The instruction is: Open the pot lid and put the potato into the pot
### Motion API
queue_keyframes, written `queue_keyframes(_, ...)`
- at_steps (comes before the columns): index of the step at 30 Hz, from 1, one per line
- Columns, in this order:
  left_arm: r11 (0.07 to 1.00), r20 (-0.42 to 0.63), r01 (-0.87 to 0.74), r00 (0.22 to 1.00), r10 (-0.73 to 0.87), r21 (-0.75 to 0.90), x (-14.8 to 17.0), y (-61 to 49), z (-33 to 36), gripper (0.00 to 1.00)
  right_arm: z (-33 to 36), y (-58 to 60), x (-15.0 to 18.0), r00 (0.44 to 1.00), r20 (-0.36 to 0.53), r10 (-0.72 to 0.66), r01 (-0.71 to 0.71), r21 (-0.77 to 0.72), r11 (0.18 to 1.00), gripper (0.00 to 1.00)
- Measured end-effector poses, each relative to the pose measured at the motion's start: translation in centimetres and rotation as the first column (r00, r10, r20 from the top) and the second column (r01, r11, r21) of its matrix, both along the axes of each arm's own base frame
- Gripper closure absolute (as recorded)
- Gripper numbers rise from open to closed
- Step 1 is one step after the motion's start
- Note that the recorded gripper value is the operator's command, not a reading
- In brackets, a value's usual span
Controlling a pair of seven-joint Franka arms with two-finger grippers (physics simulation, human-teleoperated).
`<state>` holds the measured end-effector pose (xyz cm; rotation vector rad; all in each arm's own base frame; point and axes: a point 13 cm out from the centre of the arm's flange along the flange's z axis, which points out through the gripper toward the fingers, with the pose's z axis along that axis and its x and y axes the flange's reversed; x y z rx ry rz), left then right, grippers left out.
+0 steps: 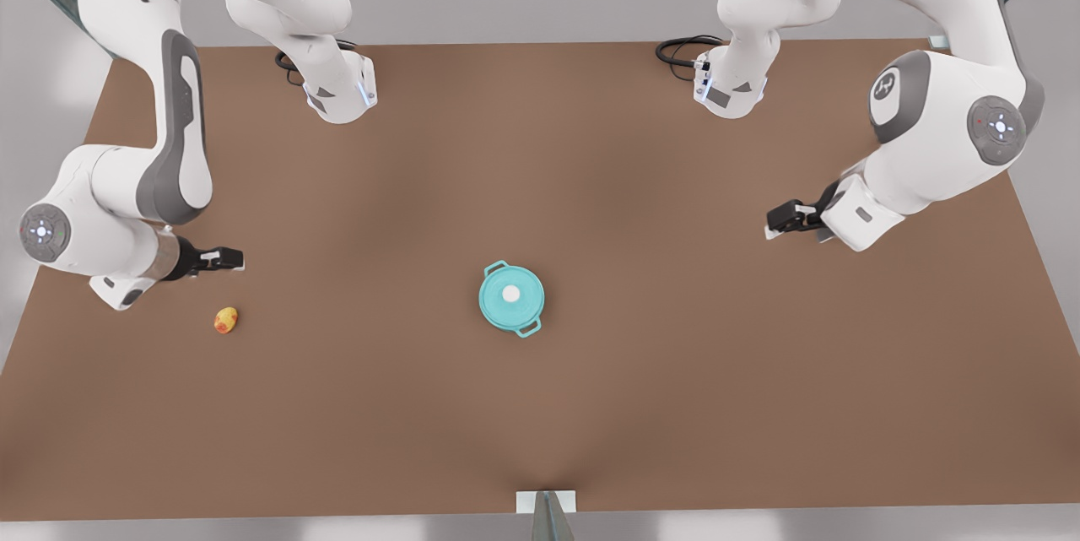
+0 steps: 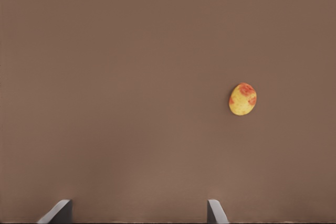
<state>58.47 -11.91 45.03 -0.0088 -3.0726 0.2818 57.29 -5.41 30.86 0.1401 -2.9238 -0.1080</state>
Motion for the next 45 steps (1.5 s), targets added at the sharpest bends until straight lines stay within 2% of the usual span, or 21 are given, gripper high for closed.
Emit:
queue_keyframes(3, 1.0, 0.01, 0.003, 1.0, -0.003, -0.008, 0.4, -0.6, 0.6, 0.0, -1.2, 0.1, -1.2, 0.998, -0.064, -0.021, 0.021, 0.0, 1.0, 0.04)
queue_keyframes(6, 1.0, -0.028, 0.011, 1.0, -0.011, 0.012, -0.5, -1.2, -0.1, 0.0, -7.2, -0.7, -0.6, 0.993, -0.109, -0.04, 0.039, -0.009, 0.999, 0.04)
queue_keyframes(8, 1.0, -0.083, -0.001, 0.997, 0.001, -0.001, -0.5, -2.2, -2.3, 0.0, -9.7, -1.0, -0.3, 0.995, -0.093, -0.043, 0.042, -0.018, 0.999, 0.04)
queue_keyframes(10, 0.996, -0.102, 0.092, 0.991, -0.09, 0.01, 0.3, -8.3, -5.7, 0.0, -12.5, -1.3, -1.3, 0.996, -0.078, -0.046, 0.044, -0.027, 0.999, 0.04)
queue_keyframes(14, 0.957, -0.123, 0.29, 0.95, -0.286, 0.017, -4.6, -22.6, -9.1, 0.0, -15.5, -3.9, -1.5, 0.998, 0.002, -0.061, 0.061, -0.059, 0.996, 0.03)
queue_keyframes(19, 0.934, -0.052, 0.352, 0.936, -0.349, 0.062, -5.4, -36.9, -17.3, 0.0, -17.6, -6.2, -1.7, 0.994, 0.075, -0.08, 0.085, -0.075, 0.994, 0.03)
queue_keyframes(21, 0.941, -0.001, 0.325, 0.945, -0.327, 0.093, -5.1, -40.4, -20.4, 0.0, -19.3, -6.8, -1.6, 0.993, 0.09, -0.08, 0.087, -0.079, 0.993, 0.03)
queue_keyframes(24, 0.968, 0.072, 0.229, 0.969, -0.236, 0.1, -2.4, -41.9, -24.6, 0.0, -21.2, -7.8, -1.0, 0.989, 0.121, -0.082, 0.093, -0.09, 0.992, 0.03)
queue_keyframes(26, 0.973, 0.121, 0.189, 0.971, -0.204, 0.13, -2.0, -43.2, -27.5, 0.0, -21.2, -8.4, -0.3, 0.985, 0.152, -0.082, 0.097, -0.097, 0.991, 0.02)
queue_keyframes(30, 0.987, 0.19, 0.109, 0.973, -0.13, 0.115, -1.7, -45.0, -28.4, 0.0, -21.0, -10.2, 0.7, 0.977, 0.196, -0.086, 0.11, -0.113, 0.987, 0.02)
queue_keyframes(37, 0.994, 0.23, 0.011, 0.972, -0.035, 0.105, -1.7, -45.9, -30.0, 0.0, -22.1, -11.7, 2.6, 0.967, 0.243, -0.078, 0.112, -0.13, 0.985, 0.02)
queue_keyframes(45, 0.995, 0.254, -0.065, 0.966, 0.043, 0.082, -1.2, -46.3, -32.8, 0.0, -22.0, -11.9, 3.2, 0.961, 0.268, -0.066, 0.105, -0.133, 0.985, 0.02)
